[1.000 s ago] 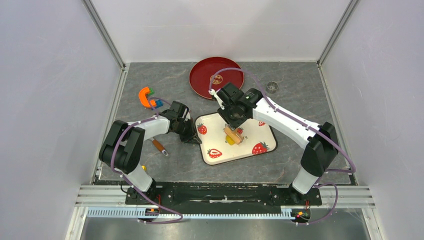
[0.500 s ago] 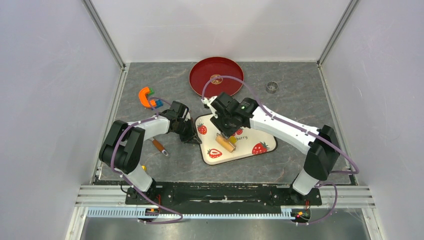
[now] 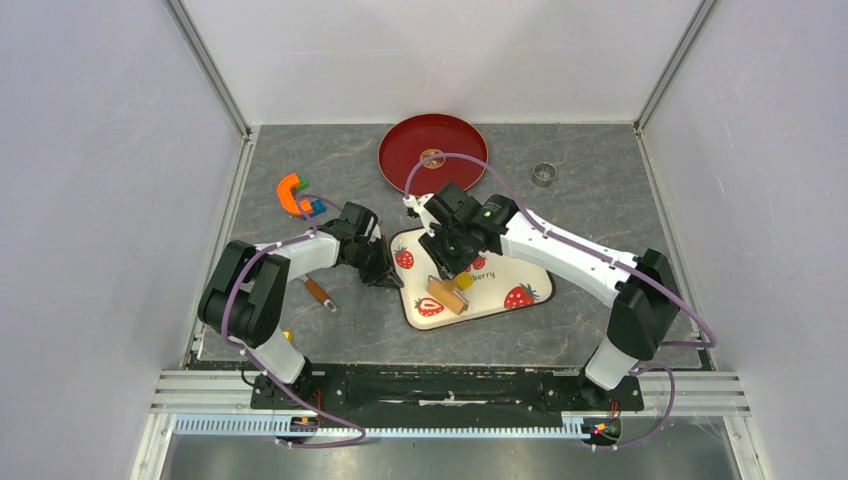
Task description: Roll out the dumpling wrappers from the dough
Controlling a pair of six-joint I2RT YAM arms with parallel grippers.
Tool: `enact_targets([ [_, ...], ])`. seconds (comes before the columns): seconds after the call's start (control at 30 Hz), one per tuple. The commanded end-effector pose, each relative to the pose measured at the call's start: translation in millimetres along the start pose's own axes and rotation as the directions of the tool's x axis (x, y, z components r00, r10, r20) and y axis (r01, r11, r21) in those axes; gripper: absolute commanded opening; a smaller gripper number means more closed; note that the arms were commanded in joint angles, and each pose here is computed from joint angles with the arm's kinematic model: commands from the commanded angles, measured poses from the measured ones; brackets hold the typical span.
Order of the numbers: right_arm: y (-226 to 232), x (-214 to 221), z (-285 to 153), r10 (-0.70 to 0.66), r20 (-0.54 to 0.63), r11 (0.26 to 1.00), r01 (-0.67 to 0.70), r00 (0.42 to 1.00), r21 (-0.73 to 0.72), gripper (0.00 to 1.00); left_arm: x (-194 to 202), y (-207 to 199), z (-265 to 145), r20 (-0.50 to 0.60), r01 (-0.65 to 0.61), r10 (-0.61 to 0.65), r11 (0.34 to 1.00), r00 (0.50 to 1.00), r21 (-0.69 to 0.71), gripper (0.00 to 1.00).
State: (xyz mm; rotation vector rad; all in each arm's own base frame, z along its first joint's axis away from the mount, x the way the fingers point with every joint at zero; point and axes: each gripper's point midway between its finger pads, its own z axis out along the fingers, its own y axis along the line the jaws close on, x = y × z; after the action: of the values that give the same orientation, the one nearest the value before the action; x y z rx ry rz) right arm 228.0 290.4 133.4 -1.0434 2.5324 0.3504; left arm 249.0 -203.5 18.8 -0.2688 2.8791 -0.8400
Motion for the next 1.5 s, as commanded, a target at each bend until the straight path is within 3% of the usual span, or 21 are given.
enact_targets([
  [0.0,13,-64,-51,0.037,0.24,0.995,-0.013,0.97,-0.099,0.0,7,17,0,-0.022,-0.065,0.064,0.996,0.998,-0.06,0.02],
  [0.1,-7,-77,-66,0.086,0.279,0.995,-0.069,0.956,-0.072,0.0,7,18,-1,-0.022,-0.064,0.063,0.996,0.998,-0.06,0.02],
  [0.47,-55,-53,-51,0.097,0.158,0.992,-0.109,0.983,0.066,0.0,9,20,-1,-0.028,-0.069,0.068,0.995,0.997,-0.065,0.02],
  [0.93,-60,-27,-25,0.089,0.091,0.991,-0.097,0.992,0.092,0.0,10,21,-1,-0.029,-0.072,0.07,0.995,0.997,-0.07,0.02],
  [1.47,-37,-10,-1,0.071,0.04,0.997,-0.072,0.997,0.026,0.0,11,24,1,-0.033,-0.068,0.066,0.995,0.997,-0.076,0.02],
])
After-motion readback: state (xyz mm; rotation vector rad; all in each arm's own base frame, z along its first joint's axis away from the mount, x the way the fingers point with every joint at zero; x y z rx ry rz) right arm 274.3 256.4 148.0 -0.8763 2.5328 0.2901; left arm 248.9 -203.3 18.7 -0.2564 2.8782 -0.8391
